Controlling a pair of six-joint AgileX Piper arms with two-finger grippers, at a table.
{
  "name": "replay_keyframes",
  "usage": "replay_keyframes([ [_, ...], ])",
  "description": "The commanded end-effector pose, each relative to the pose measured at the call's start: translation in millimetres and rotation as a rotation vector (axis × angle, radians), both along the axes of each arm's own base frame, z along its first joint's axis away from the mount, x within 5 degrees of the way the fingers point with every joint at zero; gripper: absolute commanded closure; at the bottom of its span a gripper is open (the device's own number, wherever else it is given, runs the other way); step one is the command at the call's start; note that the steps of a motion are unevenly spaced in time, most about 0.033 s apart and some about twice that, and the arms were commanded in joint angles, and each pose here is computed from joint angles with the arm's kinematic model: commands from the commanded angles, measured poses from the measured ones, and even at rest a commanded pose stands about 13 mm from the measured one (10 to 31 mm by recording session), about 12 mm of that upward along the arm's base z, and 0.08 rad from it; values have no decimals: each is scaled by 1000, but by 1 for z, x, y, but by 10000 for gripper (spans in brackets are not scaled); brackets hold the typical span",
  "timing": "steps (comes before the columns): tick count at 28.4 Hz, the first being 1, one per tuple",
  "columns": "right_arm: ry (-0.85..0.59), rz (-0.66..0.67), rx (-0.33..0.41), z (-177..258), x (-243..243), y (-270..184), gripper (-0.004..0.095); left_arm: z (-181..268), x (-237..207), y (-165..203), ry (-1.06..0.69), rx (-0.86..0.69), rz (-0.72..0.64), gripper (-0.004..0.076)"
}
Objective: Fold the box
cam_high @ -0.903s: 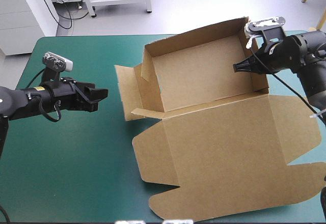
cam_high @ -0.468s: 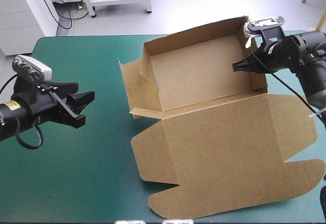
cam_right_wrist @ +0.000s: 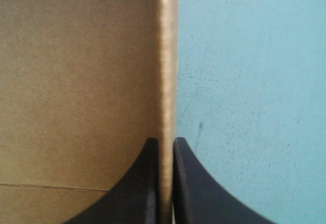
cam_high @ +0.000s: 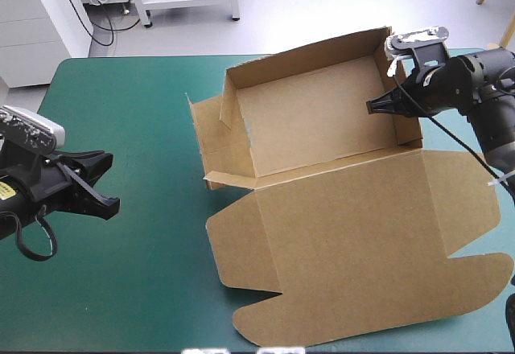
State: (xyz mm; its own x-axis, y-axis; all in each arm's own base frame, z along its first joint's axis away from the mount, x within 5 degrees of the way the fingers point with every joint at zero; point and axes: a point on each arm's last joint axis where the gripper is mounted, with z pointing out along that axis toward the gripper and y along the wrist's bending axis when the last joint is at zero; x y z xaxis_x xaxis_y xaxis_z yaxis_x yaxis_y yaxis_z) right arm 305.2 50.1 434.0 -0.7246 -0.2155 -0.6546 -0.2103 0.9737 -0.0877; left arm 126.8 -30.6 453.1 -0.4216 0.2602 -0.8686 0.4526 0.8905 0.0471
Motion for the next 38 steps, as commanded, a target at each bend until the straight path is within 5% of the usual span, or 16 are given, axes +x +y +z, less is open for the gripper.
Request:
replay_keyframes([
  [1, -116, 4, 30, 24, -10, -2, 929, 15, -2, 0, -97, -22, 26, 731],
  [16, -115, 13, 20, 24, -10, -2, 930, 10, 4, 2, -152, 56, -1, 680],
  [26, -109, 13, 21, 23, -11, -2, 930, -4, 23, 2, -181, -26, 36, 206],
  [38, -80, 17, 14, 21, -13, -2, 929, -77, 128, 6, 237, -179, 115, 209],
])
